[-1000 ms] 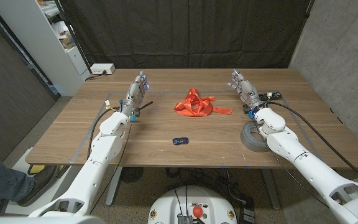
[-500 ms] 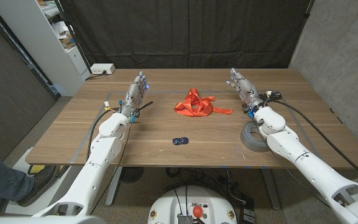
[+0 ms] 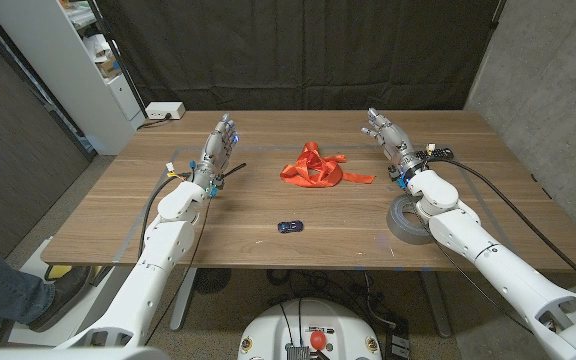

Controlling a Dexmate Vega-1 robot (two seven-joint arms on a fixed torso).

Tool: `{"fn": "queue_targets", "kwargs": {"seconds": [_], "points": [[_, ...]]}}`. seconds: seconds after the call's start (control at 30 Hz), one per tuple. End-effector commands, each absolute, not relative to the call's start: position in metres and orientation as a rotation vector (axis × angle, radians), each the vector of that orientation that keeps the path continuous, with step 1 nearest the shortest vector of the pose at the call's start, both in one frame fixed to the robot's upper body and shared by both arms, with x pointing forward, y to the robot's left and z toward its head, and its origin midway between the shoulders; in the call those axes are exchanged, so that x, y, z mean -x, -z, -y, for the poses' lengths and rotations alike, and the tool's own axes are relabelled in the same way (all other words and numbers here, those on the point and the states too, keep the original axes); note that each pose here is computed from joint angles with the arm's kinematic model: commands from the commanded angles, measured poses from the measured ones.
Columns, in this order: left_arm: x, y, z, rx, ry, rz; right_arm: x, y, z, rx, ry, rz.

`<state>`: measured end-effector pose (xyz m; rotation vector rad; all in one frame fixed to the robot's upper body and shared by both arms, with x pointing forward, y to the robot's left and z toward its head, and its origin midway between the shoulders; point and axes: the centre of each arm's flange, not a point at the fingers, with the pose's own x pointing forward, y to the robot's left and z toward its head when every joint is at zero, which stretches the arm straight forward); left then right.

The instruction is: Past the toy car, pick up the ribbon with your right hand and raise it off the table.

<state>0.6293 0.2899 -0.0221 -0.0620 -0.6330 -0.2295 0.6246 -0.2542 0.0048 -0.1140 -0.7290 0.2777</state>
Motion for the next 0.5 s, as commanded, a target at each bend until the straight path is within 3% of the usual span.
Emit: {"fn": "queue_targets", "kwargs": {"seconds": [0.03,0.5], "points": [[-0.631,0.019,-0.288,0.054,0.24,0.638,-0.622,-0.011,0.246,0.137,-0.288,0.758],[-0.632,0.02,-0.289,0.057,0.247,0.64,-0.616,-0.018,0.233,0.225,-0.298,0.771]]}}
